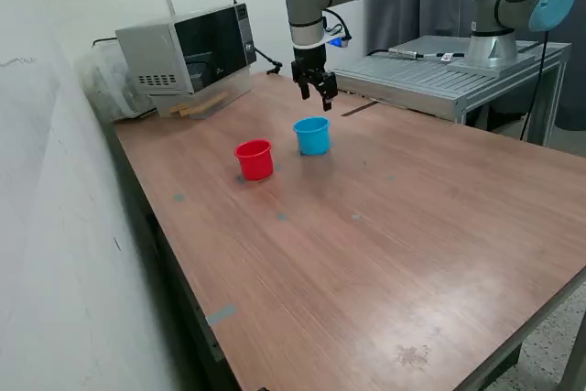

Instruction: Place red objects in the red bin, and blue objects in the blue bin.

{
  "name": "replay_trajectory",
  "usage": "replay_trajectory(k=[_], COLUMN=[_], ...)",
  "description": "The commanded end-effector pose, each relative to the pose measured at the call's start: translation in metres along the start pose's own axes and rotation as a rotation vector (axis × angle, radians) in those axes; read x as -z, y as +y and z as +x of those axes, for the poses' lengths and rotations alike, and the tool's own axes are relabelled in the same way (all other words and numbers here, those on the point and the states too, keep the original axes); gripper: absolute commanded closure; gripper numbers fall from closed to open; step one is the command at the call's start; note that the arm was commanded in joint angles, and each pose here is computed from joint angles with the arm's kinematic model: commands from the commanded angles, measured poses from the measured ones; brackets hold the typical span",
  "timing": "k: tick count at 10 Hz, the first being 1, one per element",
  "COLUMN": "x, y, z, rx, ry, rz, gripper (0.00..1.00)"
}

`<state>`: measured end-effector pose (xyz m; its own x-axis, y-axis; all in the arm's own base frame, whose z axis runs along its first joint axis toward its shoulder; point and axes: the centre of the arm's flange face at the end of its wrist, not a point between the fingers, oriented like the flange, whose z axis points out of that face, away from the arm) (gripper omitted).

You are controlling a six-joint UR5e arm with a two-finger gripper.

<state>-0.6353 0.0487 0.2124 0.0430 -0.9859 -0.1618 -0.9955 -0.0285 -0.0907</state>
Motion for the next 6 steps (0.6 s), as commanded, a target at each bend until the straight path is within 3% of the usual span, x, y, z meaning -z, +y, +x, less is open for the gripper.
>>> replay_trajectory(k=[1,5,6], x=[0.038,0.163,0.18], y=[-0.023,-0.125,-0.149], z=[0.011,0.075,0.087], rx=[0.011,0.075,0.096], ry=[-0.011,-0.051,-0.053], rz=[-0.051,-0.238,-0.248], gripper=[0.0,0.0,0.0])
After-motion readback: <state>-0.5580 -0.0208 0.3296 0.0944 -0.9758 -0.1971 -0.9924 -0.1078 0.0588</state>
